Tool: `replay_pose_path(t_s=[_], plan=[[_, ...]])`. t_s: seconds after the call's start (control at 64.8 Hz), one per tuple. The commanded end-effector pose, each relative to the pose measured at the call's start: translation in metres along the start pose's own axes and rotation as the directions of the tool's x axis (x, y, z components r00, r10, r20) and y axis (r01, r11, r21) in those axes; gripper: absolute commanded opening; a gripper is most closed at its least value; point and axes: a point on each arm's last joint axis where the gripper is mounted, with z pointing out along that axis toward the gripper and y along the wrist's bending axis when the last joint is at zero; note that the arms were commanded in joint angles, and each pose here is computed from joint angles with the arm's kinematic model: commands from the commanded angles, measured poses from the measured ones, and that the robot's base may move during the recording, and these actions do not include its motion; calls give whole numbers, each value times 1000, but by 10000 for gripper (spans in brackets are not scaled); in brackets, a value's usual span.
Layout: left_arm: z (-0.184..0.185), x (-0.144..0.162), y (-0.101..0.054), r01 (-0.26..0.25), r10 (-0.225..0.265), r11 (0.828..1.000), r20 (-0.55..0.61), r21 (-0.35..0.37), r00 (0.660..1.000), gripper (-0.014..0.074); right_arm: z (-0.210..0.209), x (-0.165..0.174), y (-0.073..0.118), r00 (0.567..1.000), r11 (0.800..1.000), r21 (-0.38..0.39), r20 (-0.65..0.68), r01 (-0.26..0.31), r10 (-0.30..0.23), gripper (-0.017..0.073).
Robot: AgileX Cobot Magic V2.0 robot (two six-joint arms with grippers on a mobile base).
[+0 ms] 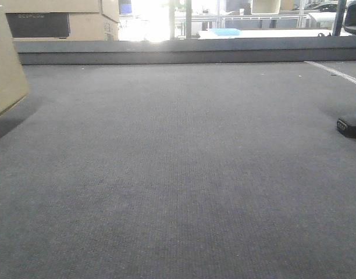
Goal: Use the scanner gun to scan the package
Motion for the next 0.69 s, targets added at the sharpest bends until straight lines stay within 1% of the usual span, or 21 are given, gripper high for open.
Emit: replay_pose_path(t_s=[0.0,0.139,0.309,0.339,0.386,0.478,0.525,0.633,0.679], plan=[[-1,1,-1,1,-2,1000,9,10,1000,-111,-2,-1,0,1000,1000,-1,13,4,-4,401],[5,5,-2,8,-8,1000,-6,20,1000,-111,-2,-1,-1,1000,1000,0,9,4,-4,401],[9,8,-1,1,-1,1000,-7,8,1000,-111,-2,0,-1,1000,1000,1,-1,4,-4,401],[9,7,-1,1,-1,1000,-5,8,1000,-109,-2,0,-1,1000,1000,2,-3,4,-4,401],[9,7,-1,1,-1,1000,-3,8,1000,-81,-2,1,-1,1000,1000,2,-8,4,-4,401],[9,7,-1,1,-1,1000,-6,8,1000,63,-2,1,-1,1000,1000,3,-14,4,-4,401],[9,8,-1,1,-1,1000,-12,8,1000,185,-2,1,-1,1000,1000,3,-14,4,-4,401],[9,8,-1,0,1,1000,-14,7,1000,408,-2,1,-1,1000,1000,3,-12,4,-4,401],[8,7,-1,6,-6,1000,-11,6,1000,487,-2,1,-1,1000,1000,3,-12,4,-4,401]])
